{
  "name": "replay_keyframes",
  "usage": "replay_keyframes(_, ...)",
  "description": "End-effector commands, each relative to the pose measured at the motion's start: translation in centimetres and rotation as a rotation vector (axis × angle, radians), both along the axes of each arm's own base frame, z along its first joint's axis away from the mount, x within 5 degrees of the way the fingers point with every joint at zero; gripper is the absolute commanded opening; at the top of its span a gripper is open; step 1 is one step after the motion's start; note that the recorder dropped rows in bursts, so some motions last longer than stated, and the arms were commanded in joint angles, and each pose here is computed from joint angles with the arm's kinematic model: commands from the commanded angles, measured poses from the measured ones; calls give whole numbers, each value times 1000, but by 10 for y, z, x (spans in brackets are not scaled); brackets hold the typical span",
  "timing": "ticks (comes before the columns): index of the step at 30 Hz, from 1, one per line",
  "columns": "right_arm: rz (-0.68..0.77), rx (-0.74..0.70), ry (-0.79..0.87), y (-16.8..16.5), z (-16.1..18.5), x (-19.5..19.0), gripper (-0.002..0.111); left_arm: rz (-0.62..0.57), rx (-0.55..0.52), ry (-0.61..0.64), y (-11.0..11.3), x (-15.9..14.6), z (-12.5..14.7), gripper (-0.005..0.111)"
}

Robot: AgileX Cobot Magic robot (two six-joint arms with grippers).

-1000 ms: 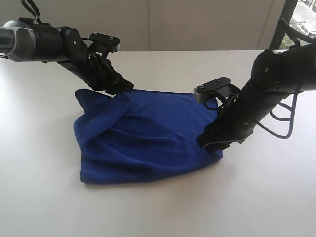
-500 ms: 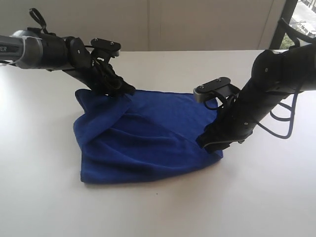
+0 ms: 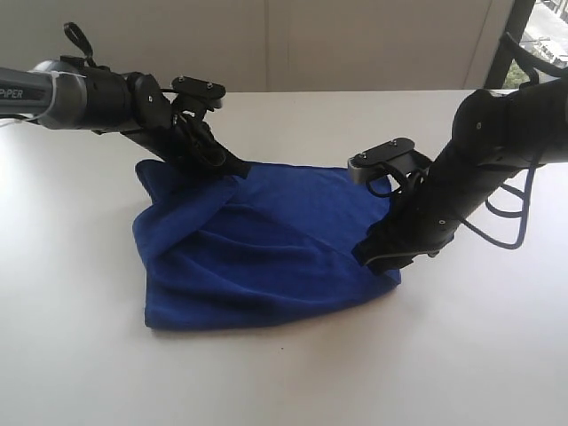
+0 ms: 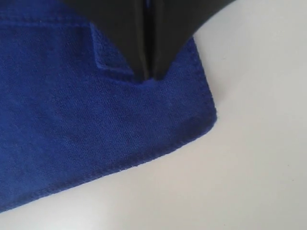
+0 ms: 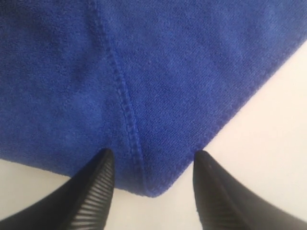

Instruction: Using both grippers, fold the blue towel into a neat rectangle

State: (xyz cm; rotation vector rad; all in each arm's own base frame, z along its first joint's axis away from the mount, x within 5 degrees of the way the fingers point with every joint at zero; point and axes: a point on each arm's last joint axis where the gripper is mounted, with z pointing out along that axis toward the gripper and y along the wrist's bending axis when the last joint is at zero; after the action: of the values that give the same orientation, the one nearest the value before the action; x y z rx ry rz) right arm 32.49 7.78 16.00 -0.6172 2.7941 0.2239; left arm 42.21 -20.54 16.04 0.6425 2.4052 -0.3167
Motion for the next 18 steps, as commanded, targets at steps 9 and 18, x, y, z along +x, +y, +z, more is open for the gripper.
replay_keyframes(9, -3, -2, -12, -1, 2, 0, 49, -46, -36, -58, 6, -24, 82, 0)
replay_keyframes(18, -10, -1, -45, -1, 3, 3, 49, -367, 73, 126, -1, -109, 149, 0)
